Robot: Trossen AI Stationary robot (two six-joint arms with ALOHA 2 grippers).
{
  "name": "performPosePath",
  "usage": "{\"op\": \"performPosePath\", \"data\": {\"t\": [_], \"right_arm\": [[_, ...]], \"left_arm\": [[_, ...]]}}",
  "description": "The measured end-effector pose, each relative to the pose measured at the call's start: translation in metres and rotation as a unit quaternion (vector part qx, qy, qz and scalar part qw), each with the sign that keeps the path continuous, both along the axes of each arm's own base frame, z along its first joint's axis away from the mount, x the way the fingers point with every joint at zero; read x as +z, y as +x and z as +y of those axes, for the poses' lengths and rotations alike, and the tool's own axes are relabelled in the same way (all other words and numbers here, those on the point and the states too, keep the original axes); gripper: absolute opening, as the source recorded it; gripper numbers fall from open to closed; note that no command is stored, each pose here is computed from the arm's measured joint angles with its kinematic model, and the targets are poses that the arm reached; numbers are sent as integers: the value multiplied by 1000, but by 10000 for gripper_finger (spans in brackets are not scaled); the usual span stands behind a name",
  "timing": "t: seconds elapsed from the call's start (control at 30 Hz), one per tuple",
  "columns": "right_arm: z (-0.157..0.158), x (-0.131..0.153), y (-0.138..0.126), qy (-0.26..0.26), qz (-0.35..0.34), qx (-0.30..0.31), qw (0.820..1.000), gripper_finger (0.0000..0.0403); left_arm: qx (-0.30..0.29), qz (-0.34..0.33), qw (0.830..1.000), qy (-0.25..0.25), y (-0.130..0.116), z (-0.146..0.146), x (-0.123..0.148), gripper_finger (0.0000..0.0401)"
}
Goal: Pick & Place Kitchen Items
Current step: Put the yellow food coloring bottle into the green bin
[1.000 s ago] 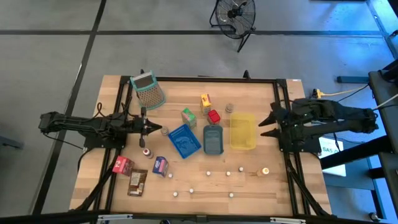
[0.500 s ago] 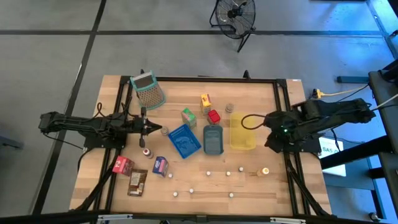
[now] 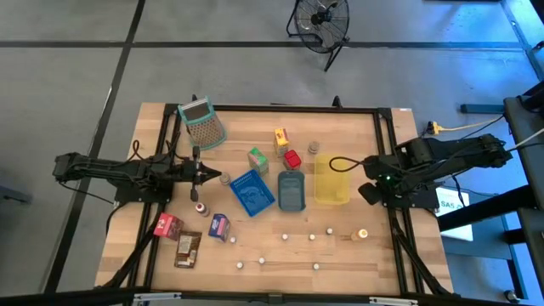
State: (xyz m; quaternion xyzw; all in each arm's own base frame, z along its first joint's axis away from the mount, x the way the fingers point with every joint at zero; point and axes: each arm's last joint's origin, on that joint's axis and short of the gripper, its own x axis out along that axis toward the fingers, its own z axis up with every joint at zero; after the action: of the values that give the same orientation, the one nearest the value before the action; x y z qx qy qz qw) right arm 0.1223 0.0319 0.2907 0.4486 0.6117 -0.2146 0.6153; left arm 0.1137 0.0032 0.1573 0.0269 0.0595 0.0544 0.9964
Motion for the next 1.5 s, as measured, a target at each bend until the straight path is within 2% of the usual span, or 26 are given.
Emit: {"op": "performPosePath", "data": {"t": [0.2,0.37,0.53,0.73,1.03,1.3,1.5], "right_arm": [[0,0,2,1,-11,4,1000,217],[3,4,13,1,-89,48,995,217],[2,6,18,-10,-112,30,993,222],[2,5,17,-15,-106,19,994,261],[2,4,21,-24,-111,35,993,332],[4,8,28,-15,-156,37,987,339],[6,14,38,-6,-217,35,975,339]], "left_arm": [[0,0,1000,0,0,0,0,8],[0,0,1000,0,0,0,0,8],[0,0,1000,0,0,0,0,11],[0,0,1000,0,0,0,0,11],[0,0,1000,0,0,0,0,12],[0,0,1000,0,0,0,0,9],[0,0,1000,0,0,0,0,11]]}}
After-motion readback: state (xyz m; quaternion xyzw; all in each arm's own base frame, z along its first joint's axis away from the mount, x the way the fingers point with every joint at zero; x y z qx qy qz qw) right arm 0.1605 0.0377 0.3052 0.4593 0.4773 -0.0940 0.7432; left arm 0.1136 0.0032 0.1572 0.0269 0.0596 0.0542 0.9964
